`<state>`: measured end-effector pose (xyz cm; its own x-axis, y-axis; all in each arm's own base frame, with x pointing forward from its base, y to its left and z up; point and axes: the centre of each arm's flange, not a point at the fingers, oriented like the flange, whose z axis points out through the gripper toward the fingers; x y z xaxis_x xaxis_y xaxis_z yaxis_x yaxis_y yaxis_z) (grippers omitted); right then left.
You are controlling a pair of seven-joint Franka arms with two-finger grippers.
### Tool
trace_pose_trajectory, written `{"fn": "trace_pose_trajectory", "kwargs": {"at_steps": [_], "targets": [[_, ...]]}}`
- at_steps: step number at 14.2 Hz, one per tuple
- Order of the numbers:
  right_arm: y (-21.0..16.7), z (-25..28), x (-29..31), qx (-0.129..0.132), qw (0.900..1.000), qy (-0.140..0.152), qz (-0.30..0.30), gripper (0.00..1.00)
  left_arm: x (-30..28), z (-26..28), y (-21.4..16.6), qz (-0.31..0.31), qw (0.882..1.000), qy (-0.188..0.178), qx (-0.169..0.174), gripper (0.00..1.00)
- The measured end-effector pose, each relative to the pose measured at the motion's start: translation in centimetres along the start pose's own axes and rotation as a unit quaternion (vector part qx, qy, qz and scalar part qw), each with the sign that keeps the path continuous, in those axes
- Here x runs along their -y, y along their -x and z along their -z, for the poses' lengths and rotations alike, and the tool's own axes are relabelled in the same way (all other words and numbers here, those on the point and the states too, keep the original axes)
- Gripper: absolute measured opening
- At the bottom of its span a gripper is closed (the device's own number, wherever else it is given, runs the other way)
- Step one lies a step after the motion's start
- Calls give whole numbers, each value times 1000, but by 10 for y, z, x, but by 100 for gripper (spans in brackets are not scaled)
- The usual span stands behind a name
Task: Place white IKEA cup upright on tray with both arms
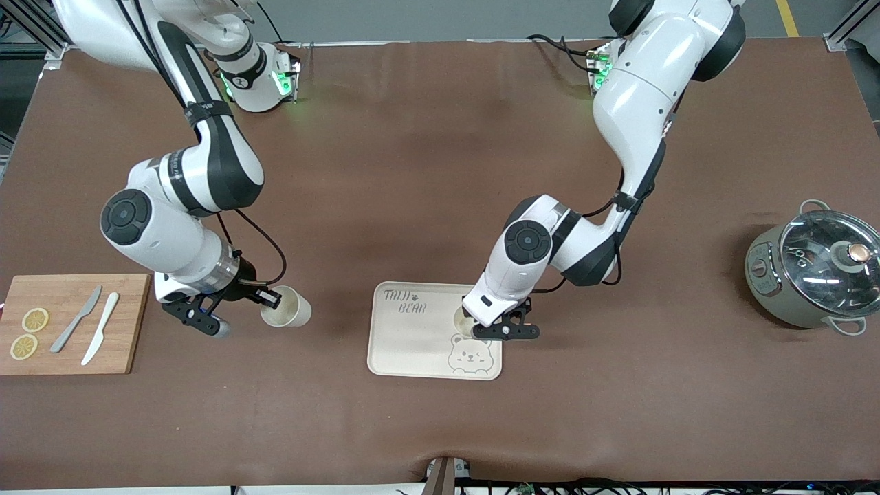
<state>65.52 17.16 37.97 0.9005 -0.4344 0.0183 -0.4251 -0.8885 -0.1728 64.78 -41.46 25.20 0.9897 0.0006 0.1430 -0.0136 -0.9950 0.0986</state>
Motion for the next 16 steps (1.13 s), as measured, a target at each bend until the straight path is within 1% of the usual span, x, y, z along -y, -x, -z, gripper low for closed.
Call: {"fn": "trace_pose_trajectory", "kwargs": {"at_steps": [8,10,11,13,15,16], "targets": [[0,-1,0,1,1000,1,0,4,2,27,-7,3,1000,-12,5,63],[1,-2,1,1,1000,0,-7,4,8,38,-13,8,1000,-14,3,67],[4,-3,6,1,1000,0,-18,4,14,45,-17,10,1000,-16,2,71],[13,-3,23,-4,999,0,-40,4,33,60,-27,-2,1000,-28,10,71],[22,-5,45,-9,998,-3,-59,4,60,81,-40,-21,999,-39,15,75],[28,-8,56,-8,998,-4,-67,4,74,93,-47,-31,998,-43,17,81]]}}
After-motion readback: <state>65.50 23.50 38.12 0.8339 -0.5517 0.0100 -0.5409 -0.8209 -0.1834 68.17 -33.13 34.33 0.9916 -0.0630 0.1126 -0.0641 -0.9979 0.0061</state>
